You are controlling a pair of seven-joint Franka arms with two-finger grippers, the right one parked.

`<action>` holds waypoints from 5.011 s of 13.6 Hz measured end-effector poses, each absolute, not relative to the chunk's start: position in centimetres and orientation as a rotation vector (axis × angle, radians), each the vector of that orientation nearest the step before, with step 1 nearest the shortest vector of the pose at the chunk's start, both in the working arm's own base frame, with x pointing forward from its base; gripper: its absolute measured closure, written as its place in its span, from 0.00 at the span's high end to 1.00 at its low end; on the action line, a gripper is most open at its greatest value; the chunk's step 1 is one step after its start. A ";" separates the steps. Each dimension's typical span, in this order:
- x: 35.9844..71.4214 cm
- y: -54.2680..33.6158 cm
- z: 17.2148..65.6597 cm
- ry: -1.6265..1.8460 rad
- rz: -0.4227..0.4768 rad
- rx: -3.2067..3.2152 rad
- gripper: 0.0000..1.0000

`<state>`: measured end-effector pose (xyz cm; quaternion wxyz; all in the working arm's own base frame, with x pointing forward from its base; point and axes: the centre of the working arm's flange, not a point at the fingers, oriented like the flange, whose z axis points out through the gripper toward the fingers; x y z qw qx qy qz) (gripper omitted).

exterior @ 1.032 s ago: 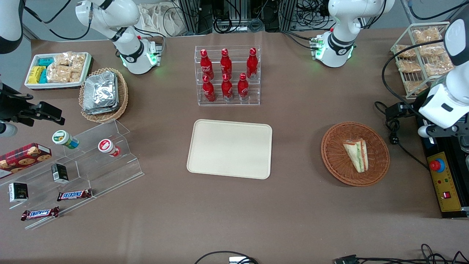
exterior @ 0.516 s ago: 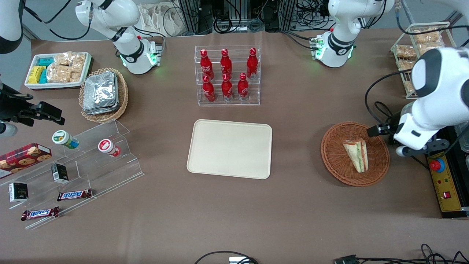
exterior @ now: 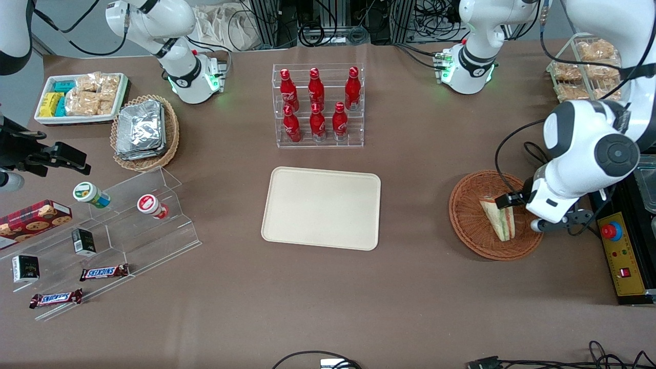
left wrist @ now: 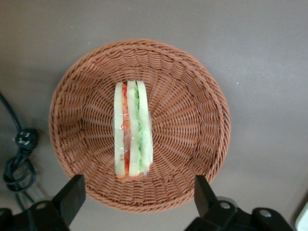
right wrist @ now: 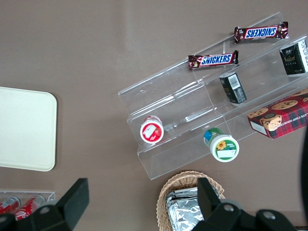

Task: Place sandwich from basket to tray
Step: 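Lower the open left gripper around the sandwich and close it, then lift the sandwich out of the basket with the left gripper, then carry the sandwich over the cream tray and lower it onto it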

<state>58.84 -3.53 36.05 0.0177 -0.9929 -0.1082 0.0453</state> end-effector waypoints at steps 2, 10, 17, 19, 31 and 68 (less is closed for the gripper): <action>59.0 -3.6 34.0 -0.349 0.130 -3.088 1.00; 57.6 -2.9 29.4 -0.371 0.094 -3.097 1.00; 57.6 -1.8 26.6 -0.399 0.114 -3.091 1.00; 57.4 -1.3 25.6 -0.412 0.100 -3.090 1.00; 56.4 -1.3 24.0 -0.411 0.063 -3.098 0.33; 59.8 -38.8 26.5 0.186 0.115 -3.174 0.16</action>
